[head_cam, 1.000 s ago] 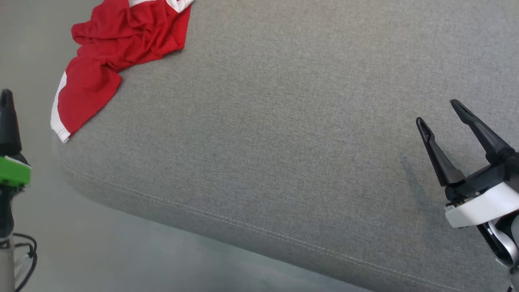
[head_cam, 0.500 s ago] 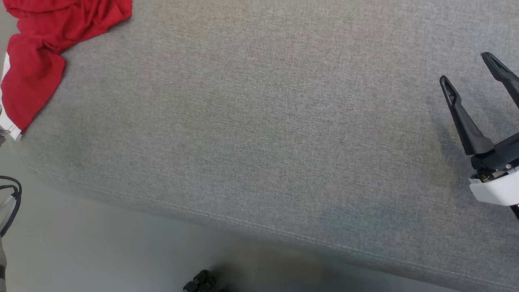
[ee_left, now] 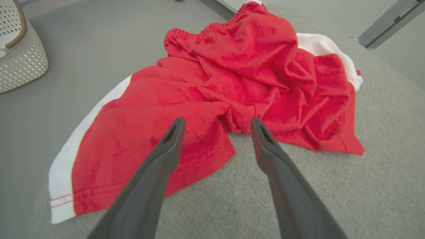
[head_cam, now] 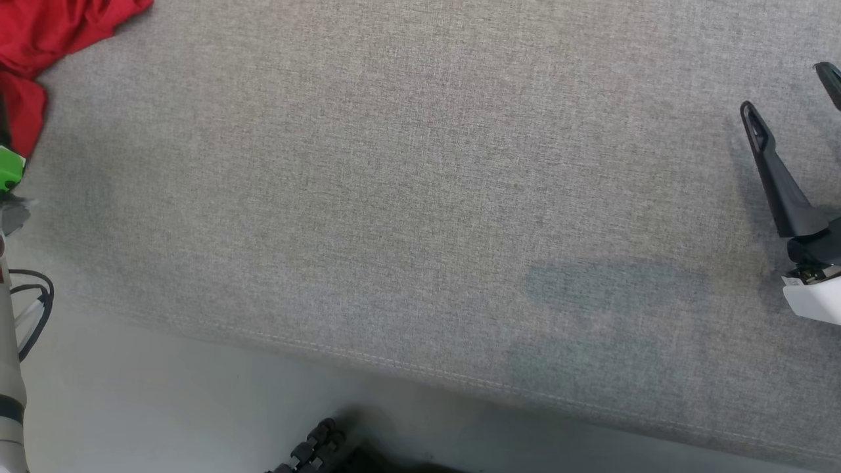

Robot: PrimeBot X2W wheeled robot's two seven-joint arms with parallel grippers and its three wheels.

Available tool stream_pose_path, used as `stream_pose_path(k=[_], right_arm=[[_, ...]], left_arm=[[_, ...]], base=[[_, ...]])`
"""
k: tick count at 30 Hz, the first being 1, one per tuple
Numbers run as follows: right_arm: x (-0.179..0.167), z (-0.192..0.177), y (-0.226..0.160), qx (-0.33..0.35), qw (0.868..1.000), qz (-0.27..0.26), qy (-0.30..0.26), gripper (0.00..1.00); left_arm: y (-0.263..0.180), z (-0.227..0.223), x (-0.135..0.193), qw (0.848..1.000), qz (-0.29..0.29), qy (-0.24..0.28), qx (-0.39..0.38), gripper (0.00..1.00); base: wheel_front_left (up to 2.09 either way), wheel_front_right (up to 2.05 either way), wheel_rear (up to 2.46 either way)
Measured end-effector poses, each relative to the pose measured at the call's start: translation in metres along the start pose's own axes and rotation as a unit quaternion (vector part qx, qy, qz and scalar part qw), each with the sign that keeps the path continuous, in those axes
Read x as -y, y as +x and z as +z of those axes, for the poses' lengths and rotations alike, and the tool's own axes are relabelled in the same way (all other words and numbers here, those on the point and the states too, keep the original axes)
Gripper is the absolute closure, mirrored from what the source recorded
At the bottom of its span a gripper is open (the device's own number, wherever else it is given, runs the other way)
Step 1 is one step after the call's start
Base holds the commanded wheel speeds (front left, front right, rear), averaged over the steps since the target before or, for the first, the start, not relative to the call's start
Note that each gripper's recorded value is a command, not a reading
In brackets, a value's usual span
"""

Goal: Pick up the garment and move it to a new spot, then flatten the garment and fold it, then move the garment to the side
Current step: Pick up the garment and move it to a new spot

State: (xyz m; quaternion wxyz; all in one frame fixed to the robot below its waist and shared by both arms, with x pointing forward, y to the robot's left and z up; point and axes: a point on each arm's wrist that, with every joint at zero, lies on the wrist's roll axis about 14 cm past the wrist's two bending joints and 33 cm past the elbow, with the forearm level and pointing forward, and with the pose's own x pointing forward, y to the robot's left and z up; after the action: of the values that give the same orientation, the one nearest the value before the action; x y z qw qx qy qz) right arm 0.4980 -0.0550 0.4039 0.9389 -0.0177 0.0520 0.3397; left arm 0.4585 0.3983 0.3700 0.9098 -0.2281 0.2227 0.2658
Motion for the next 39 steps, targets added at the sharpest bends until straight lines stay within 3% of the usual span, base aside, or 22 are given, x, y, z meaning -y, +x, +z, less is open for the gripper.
stream_pose_path(k=[29,30,32,33,35,36,38,39], right_arm=[[0.013,0.008,-0.016,-0.016,0.999,-0.027,-0.011,0.00],[0.013,0.008,-0.017,-0.018,0.999,-0.029,-0.011,0.00],[0.013,0.008,-0.017,-0.019,0.999,-0.027,-0.011,0.00],[0.013,0.008,-0.017,-0.019,0.999,-0.027,-0.011,0.00],[0.014,0.008,-0.017,-0.019,0.999,-0.031,-0.011,0.00],[0.014,0.008,-0.017,-0.019,0.999,-0.031,-0.011,0.00],[0.015,0.009,-0.017,-0.019,0.999,-0.032,-0.012,0.00],[0.015,0.009,-0.017,-0.019,0.999,-0.032,-0.012,0.00]], left_arm=[[0.020,-0.033,-0.008,0.998,0.020,0.044,-0.047,0.02],[0.020,-0.034,-0.008,0.998,0.021,0.044,-0.048,0.16],[0.022,-0.034,-0.009,0.998,0.023,0.043,-0.049,0.16],[0.023,-0.034,-0.008,0.998,0.022,0.043,-0.047,0.35],[0.024,-0.035,-0.008,0.998,0.023,0.043,-0.048,0.35],[0.024,-0.035,-0.008,0.998,0.023,0.042,-0.048,0.74],[0.024,-0.036,-0.010,0.998,0.027,0.042,-0.048,0.74],[0.024,-0.037,-0.011,0.998,0.028,0.042,-0.049,1.00]], base=[[0.00,0.00,0.00],[0.00,0.00,0.00],[0.00,0.00,0.00],[0.00,0.00,0.00],[0.00,0.00,0.00],[0.00,0.00,0.00],[0.00,0.00,0.00],[0.00,0.00,0.00]])
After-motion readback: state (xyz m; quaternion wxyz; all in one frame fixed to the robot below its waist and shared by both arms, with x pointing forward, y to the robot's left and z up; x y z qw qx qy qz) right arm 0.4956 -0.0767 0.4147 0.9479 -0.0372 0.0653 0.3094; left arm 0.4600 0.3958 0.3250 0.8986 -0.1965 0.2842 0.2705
